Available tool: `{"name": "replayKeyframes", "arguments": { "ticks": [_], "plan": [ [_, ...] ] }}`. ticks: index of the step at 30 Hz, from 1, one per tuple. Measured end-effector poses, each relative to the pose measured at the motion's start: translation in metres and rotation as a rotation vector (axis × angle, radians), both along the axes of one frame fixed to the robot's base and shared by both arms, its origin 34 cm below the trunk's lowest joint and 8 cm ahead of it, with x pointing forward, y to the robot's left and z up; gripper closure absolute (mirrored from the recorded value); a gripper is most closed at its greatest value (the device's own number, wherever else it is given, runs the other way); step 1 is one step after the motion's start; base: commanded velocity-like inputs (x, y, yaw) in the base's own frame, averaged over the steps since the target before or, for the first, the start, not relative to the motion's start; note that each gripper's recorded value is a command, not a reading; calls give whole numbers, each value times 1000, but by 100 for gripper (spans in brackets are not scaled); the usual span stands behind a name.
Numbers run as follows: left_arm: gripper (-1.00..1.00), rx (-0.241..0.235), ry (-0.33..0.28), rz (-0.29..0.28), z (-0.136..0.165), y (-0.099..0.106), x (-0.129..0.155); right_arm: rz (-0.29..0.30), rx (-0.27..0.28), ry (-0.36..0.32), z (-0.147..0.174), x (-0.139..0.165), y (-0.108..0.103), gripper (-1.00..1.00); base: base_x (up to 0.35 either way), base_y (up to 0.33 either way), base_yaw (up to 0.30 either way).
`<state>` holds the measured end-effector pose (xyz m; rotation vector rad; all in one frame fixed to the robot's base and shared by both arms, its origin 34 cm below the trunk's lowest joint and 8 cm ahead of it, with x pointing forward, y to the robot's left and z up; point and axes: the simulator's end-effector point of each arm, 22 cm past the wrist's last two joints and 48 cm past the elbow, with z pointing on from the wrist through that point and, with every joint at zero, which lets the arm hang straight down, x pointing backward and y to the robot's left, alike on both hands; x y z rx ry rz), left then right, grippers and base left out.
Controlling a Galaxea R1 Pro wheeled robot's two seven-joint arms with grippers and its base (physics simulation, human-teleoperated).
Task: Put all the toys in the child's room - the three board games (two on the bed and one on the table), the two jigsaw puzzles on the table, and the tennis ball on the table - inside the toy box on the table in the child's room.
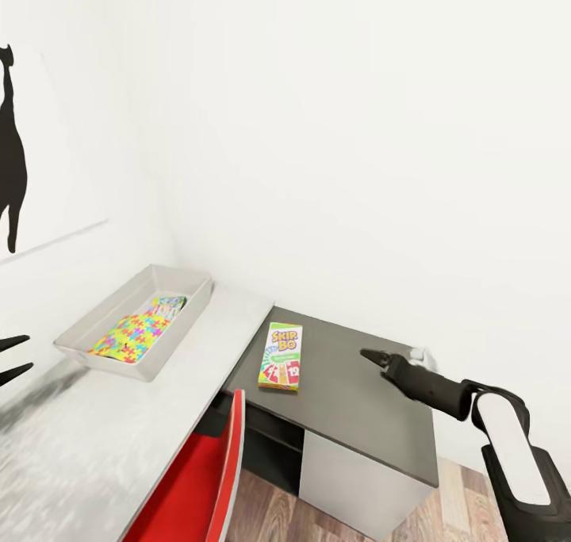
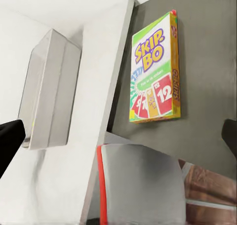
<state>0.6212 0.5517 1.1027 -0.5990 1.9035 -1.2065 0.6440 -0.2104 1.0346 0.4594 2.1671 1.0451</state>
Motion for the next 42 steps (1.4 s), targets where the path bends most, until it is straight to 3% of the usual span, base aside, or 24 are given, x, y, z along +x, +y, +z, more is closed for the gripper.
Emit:
{"name": "replayKeyframes", "arguments": {
  "ticks": [3, 7, 19, 23, 28, 42],
  "plan": [
    [-100, 9, 17, -33, -5, -9, -2, 12, -21, 12, -4, -1, 5, -100, 0, 0, -12],
    [-100, 52, 43, -129, -12, -37, -2, 21, -31, 21, -7, -2, 9, -100, 0, 0, -4],
    [-100, 146, -13, -361, 5, -115, 3, 36, -32, 26, -8, -4, 14, -100, 0, 0, 0],
    [-100, 155, -17, -431, 1, -143, 1, 44, -30, 23, -7, -4, 17, -100, 0, 0, 0],
    [-100, 158, -27, -465, 0, -158, 0, 46, -28, 21, -6, -4, 18, -100, 0, 0, 0],
    [-100, 141, -44, -479, -3, -171, 1, 48, -21, 17, -4, -4, 19, -100, 0, 0, 0]
  ]
}}
